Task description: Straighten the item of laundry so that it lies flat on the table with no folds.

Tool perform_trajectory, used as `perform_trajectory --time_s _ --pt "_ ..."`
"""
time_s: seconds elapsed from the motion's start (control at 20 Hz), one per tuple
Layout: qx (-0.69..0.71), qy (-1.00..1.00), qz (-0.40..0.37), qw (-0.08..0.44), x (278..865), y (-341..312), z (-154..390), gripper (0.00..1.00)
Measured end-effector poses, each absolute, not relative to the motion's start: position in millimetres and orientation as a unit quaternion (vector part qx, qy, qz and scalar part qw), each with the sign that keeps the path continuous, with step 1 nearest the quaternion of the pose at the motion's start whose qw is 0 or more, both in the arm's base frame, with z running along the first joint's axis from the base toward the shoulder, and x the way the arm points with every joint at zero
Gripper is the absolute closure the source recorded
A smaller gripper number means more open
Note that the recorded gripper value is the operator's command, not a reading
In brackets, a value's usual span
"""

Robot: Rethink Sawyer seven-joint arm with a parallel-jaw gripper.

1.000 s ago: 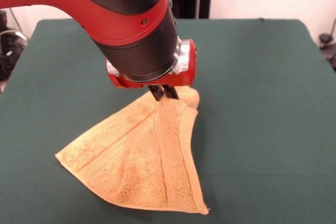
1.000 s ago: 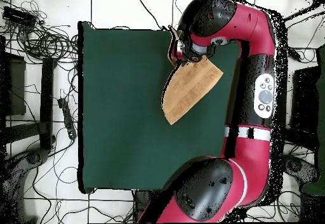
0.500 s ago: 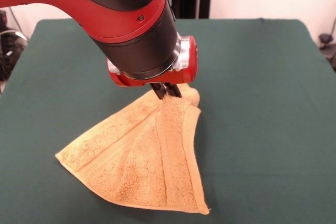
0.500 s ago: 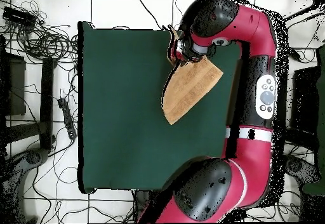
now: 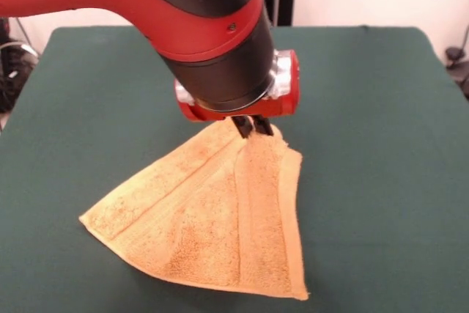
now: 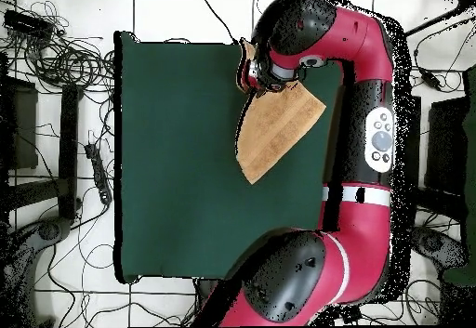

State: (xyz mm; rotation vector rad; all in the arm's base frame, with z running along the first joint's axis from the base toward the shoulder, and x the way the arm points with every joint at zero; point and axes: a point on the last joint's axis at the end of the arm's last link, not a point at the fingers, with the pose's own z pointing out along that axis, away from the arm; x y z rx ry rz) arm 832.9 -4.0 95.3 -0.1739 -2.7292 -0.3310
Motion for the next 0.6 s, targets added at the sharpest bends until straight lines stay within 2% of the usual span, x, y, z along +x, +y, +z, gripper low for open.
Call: perform_trajectory --time_s 0.6 --pt "-0.057 -0.973 -0.117 0.191 830 13 91 1.0"
